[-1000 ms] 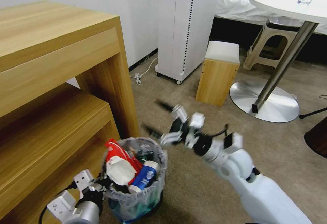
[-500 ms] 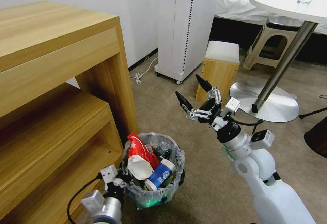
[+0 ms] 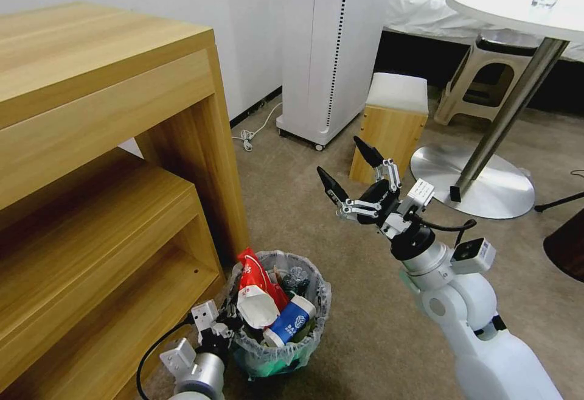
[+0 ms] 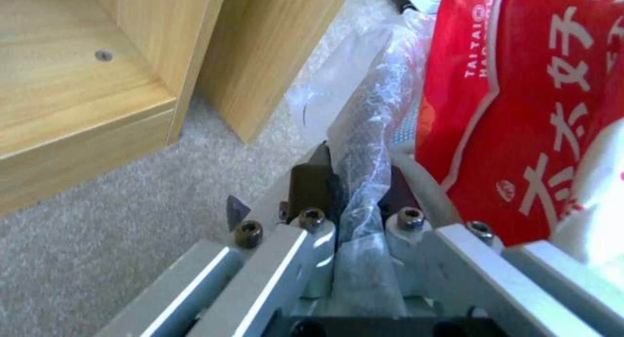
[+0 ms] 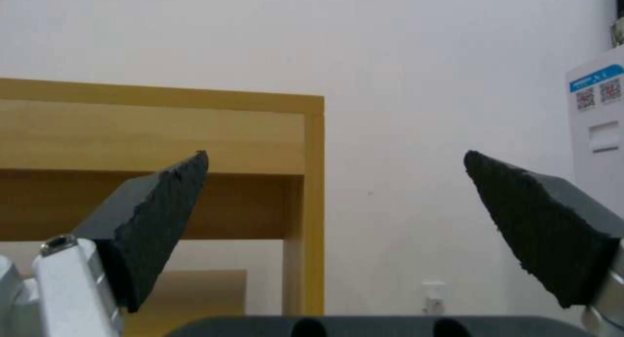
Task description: Pick up the trash bin and place the garbage on the floor into it.
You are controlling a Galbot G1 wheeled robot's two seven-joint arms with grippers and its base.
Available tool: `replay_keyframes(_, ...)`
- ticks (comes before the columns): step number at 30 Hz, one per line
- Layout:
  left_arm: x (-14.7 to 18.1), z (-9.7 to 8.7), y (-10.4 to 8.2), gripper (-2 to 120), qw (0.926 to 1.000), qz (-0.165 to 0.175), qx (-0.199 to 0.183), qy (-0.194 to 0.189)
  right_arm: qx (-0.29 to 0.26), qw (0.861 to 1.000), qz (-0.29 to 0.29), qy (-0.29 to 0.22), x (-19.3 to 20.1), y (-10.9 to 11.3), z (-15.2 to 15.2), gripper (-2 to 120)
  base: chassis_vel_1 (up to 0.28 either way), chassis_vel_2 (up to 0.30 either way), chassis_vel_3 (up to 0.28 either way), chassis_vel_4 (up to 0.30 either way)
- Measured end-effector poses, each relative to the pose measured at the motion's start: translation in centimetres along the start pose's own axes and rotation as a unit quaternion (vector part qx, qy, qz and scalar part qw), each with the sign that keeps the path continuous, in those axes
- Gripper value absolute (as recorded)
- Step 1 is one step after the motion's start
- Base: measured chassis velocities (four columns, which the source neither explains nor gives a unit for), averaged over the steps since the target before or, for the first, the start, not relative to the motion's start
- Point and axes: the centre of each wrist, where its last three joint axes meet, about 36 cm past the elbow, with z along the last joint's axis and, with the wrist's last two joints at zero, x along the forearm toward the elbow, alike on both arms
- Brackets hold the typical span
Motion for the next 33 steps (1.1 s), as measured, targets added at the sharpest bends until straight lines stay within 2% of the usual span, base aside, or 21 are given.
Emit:
replay_keyframes(2, 0.0, 0.0, 0.0, 15, 1.0000, -0.005, 0.003, 0.002, 0.002, 1.000, 0.003, 0.002, 0.2, 0.0, 0.0, 100, 0.000, 0.000, 0.000, 0.000)
replay_keyframes(3, 0.0, 0.0, 0.0, 15, 1.0000, -0.005, 0.003, 0.002, 0.002, 1.000, 0.003, 0.002, 0.2, 0.0, 0.0, 100, 0.000, 0.000, 0.000, 0.000)
replay_keyframes(6, 0.0, 0.0, 0.1, 30, 0.9999, -0.014, 0.005, 0.005, 0.007, 1.000, 0.007, 0.005, 0.6, 0.1, -0.2, 100, 0.000, 0.000, 0.000, 0.000)
replay_keyframes(7, 0.0, 0.0, 0.1, 30, 0.9999, -0.014, 0.005, 0.005, 0.007, 1.000, 0.007, 0.005, 0.6, 0.1, -0.2, 100, 0.000, 0.000, 0.000, 0.000)
replay_keyframes(11, 0.4, -0.4, 0.0, 50, 0.9998, -0.020, 0.001, 0.001, 0.012, 1.000, 0.009, 0.005, 1.0, 0.3, -0.7, 100, 0.000, 0.000, 0.000, 0.000)
replay_keyframes(12, 0.4, -0.4, 0.0, 50, 0.9998, -0.020, 0.001, 0.001, 0.012, 1.000, 0.009, 0.005, 1.0, 0.3, -0.7, 100, 0.000, 0.000, 0.000, 0.000)
replay_keyframes(15, 1.8, -1.9, -0.8, 64, 0.9997, -0.019, -0.009, -0.014, 0.015, 1.000, 0.012, 0.007, 1.4, 0.4, -0.9, 100, 0.000, 0.000, 0.000, 0.000)
replay_keyframes(16, 1.8, -1.9, -0.8, 64, 0.9997, -0.019, -0.009, -0.014, 0.015, 1.000, 0.012, 0.007, 1.4, 0.4, -0.9, 100, 0.000, 0.000, 0.000, 0.000)
replay_keyframes(20, 4.0, -5.0, -1.2, 82, 0.9979, -0.049, -0.029, -0.033, 0.029, 0.999, 0.019, 0.012, 1.9, 0.6, -1.1, 100, 0.000, 0.000, 0.000, 0.000)
replay_keyframes(21, 4.0, -5.0, -1.2, 82, 0.9979, -0.049, -0.029, -0.033, 0.029, 0.999, 0.019, 0.012, 1.9, 0.6, -1.1, 100, 0.000, 0.000, 0.000, 0.000)
replay_keyframes(24, 5.9, -6.7, -1.4, 96, 0.9963, -0.057, -0.044, -0.046, 0.050, 0.997, 0.062, 0.020, 2.7, 1.0, -1.2, 100, 0.000, 0.000, 0.000, 0.000)
replay_keyframes(29, 7.2, -7.5, -2.2, 106, 0.9971, -0.049, -0.041, -0.043, 0.059, 0.991, 0.117, 0.028, 3.9, 1.5, -0.9, 100, 0.000, 0.000, 0.000, 0.000)
replay_keyframes(30, 7.4, -7.4, -2.5, 107, 0.9974, -0.044, -0.039, -0.041, 0.065, 0.989, 0.132, 0.028, 4.3, 1.5, -0.8, 100, 0.000, 0.000, 0.000, 0.000)
replay_keyframes(32, 7.7, -7.0, -2.7, 112, 0.9955, -0.003, -0.066, -0.068, 0.085, 0.976, 0.197, 0.031, 5.7, 1.8, -0.6, 100, 0.000, 0.000, 0.000, 0.000)
replay_keyframes(33, 7.7, -7.0, -2.7, 112, 0.9955, -0.003, -0.066, -0.068, 0.085, 0.976, 0.197, 0.031, 5.7, 1.8, -0.6, 100, 0.000, 0.000, 0.000, 0.000)
